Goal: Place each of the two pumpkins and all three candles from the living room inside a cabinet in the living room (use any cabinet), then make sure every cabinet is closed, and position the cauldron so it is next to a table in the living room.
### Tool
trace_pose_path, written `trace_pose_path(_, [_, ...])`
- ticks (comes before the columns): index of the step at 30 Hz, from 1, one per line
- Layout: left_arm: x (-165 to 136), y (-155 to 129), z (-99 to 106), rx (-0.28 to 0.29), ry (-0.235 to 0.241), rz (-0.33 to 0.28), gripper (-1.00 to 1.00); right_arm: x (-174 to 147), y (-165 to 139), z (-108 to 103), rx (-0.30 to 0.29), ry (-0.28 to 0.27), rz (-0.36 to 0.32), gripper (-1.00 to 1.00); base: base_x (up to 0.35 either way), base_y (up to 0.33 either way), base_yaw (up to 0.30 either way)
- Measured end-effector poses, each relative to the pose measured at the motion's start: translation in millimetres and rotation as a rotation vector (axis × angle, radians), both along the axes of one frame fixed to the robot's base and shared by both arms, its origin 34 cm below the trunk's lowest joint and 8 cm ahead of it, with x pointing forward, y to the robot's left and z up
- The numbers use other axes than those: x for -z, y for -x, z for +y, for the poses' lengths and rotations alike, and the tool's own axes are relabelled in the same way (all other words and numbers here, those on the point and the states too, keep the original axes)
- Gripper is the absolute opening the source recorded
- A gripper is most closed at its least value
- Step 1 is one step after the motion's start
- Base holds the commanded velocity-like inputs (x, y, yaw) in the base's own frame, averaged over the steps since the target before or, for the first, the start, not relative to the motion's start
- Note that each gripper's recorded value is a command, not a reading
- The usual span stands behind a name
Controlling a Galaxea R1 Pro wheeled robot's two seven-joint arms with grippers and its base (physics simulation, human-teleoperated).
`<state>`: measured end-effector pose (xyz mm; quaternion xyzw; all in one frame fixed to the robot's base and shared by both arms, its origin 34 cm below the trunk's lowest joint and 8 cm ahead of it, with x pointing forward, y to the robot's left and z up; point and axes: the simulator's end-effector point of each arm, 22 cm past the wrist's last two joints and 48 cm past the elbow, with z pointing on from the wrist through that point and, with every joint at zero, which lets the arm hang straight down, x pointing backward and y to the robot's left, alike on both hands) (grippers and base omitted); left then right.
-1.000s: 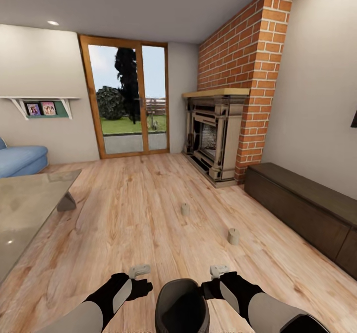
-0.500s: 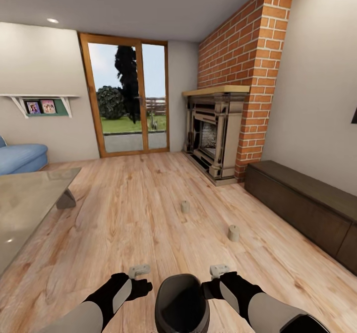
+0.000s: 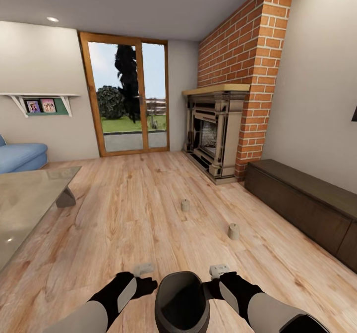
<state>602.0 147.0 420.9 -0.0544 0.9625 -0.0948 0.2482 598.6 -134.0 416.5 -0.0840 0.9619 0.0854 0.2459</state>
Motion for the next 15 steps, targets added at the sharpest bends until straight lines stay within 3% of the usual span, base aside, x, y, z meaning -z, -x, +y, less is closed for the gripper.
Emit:
trace_pose_path(9, [-8.2, -4.0, -21.1, 0.019, 0.02, -0.018, 1.0, 0.1, 0.2, 0.2, -0.001, 0.001, 0.0, 1.0, 0.0, 0.0, 0.0])
trace_pose_path(15, [-10.4, -1.3, -40.4, 0.074, 0.007, -0.025, 1.0, 0.3, 0.3, 0.1, -0.002, 0.002, 0.0, 1.0, 0.0, 0.0, 0.0])
